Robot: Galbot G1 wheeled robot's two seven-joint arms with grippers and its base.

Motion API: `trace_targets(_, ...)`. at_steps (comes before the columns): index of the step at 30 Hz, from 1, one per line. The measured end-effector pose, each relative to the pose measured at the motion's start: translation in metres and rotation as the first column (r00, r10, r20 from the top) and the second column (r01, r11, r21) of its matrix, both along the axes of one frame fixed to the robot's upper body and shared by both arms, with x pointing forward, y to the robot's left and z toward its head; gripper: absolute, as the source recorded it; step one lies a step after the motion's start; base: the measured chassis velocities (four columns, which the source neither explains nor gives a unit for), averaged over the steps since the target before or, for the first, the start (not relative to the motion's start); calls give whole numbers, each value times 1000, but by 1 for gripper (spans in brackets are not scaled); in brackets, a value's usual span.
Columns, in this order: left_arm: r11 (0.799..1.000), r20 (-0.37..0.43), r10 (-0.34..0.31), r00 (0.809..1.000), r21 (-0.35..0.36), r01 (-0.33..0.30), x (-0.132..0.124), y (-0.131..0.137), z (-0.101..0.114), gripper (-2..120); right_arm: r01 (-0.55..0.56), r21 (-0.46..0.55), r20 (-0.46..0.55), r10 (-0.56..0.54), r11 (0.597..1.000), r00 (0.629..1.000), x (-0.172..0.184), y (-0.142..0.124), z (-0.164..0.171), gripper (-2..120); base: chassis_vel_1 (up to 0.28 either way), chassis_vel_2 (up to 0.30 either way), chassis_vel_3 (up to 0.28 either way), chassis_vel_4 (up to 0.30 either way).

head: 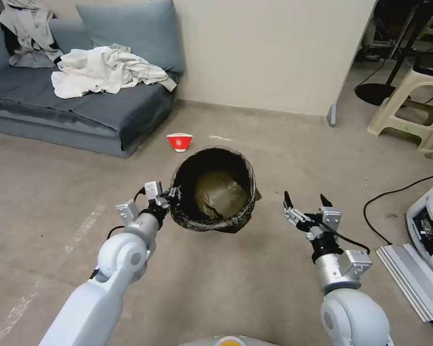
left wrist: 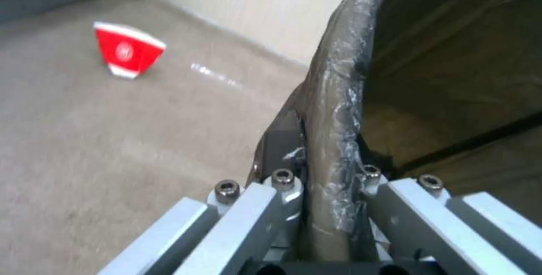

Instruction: Pick up the trash can from the floor.

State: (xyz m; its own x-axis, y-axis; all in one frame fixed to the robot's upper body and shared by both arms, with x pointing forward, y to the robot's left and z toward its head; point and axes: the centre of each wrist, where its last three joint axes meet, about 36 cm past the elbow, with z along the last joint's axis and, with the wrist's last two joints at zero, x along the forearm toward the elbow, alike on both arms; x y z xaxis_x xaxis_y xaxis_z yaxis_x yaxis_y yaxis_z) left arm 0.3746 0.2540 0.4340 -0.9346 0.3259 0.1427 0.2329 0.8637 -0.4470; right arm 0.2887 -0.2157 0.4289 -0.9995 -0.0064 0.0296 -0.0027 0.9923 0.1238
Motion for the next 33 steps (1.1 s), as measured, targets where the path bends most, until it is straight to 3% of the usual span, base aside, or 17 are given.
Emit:
trace_targets(4,997,43,-4,999,71,1,-14,10,2,1,0,1,3,0,1000,1000,2,0,0,100,0,0,0,0)
trace_targets(7,986,81,22,996,164,-35,-31,19,9,1,0,2,5,0,1000,1000,2,0,1,100,0,0,0,0)
trace_targets(12,969,124,50,991,235,-78,-48,24,13,1,1,7,5,-1,1000,1000,2,1,1,100,0,0,0,0)
trace_targets(33,959,136,83,987,260,-116,-70,17,20,1,-4,10,16,4,1000,1000,-1,2,4,100,0,0,0,0)
